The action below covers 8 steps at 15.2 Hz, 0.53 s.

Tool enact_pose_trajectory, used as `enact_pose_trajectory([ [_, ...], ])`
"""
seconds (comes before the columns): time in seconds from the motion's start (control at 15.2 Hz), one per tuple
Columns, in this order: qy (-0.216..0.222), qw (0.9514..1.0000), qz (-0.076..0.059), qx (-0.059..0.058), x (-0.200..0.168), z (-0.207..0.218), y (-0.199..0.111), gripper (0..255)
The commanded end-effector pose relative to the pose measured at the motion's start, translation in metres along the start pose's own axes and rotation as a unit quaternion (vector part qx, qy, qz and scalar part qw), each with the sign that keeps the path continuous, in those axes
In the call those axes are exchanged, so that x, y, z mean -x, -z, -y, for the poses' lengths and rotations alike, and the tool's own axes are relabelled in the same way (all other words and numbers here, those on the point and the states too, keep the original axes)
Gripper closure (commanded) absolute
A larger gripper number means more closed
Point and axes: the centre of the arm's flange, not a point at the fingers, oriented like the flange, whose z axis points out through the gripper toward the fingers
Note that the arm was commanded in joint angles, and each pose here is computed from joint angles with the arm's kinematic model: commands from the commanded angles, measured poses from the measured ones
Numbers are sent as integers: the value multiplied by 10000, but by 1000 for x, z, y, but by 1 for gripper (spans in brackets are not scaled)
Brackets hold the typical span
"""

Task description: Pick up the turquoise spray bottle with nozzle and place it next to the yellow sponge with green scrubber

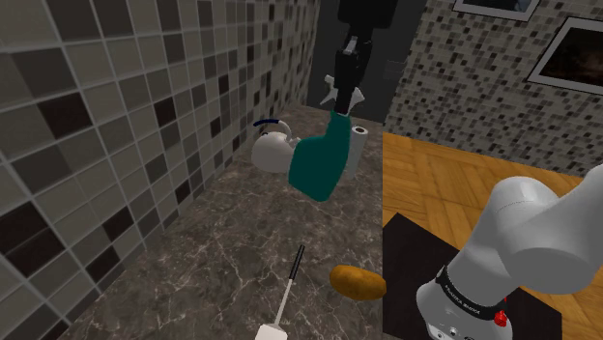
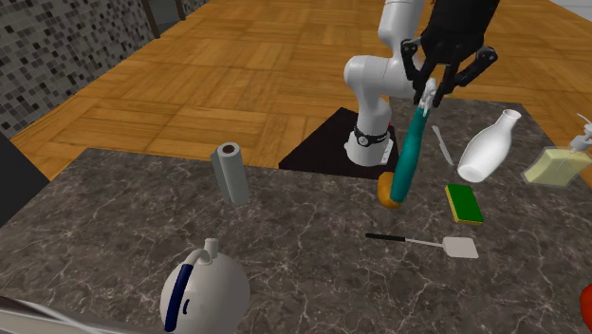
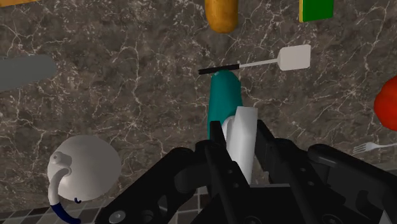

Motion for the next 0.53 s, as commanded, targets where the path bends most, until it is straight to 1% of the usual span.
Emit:
enact_pose_trajectory([
  [0.0, -2, 10000, 4, 1, 21, 11, 8, 255],
  [0.46, -2, 10000, 4, 1, 96, 51, 44, 255],
])
